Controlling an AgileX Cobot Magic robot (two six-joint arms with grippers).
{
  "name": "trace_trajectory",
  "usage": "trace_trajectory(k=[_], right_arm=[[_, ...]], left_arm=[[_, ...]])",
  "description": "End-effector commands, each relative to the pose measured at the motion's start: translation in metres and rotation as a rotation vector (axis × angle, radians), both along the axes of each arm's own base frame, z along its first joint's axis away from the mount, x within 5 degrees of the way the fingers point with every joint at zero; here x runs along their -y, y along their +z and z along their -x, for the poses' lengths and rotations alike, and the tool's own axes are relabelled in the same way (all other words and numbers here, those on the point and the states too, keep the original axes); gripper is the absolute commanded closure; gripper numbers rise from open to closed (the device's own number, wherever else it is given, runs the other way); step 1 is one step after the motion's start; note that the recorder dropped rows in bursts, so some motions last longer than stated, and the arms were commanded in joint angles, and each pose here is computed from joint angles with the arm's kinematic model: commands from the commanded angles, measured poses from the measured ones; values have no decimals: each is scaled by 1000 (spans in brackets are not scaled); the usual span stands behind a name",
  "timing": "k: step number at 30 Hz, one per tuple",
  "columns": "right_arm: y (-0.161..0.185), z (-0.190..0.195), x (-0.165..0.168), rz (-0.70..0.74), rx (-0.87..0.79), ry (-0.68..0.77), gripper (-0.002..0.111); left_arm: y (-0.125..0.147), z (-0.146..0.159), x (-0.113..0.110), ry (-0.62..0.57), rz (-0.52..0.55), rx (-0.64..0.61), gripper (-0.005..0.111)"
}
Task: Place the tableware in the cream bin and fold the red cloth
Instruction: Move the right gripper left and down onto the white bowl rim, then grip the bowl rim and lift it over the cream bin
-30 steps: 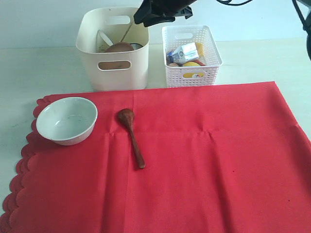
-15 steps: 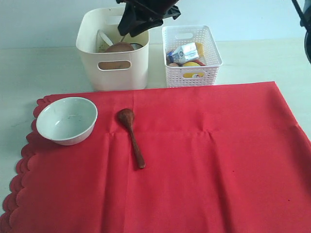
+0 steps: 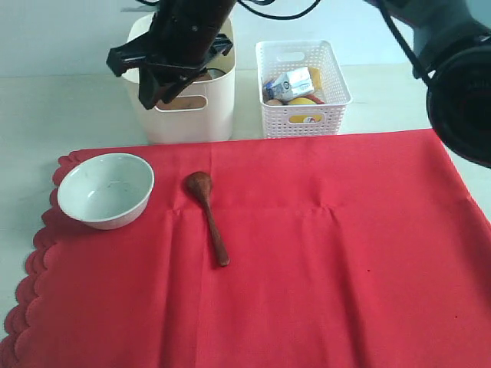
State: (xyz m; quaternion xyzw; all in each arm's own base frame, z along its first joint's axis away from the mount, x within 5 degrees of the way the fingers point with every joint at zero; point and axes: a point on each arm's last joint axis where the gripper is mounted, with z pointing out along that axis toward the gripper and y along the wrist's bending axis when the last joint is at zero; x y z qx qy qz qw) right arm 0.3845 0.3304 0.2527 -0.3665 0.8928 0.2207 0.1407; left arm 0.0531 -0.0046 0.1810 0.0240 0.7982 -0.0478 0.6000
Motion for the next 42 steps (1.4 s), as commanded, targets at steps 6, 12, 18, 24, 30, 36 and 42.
trace_trajectory(k=[6,12,18,24,30,36,42], right_arm=[[-39,19,-33,106,-23,32,78],[-58,28,-50,122,-11,59,77],[-70,25,-54,165,38,6,77],[-76,18,-51,204,89,-40,77],[-100,17,-53,231,54,-39,77],[-108,18,-56,219,22,-41,77],[-108,18,-55,221,21,-41,91]], left_arm=[[0,0,0,-3,13,10,107],[0,0,0,-3,13,10,107],[0,0,0,-3,13,10,107],[0,0,0,-3,13,10,107],[0,0,0,-3,13,10,107],[0,0,0,-3,13,10,107],[0,0,0,-3,13,10,107]])
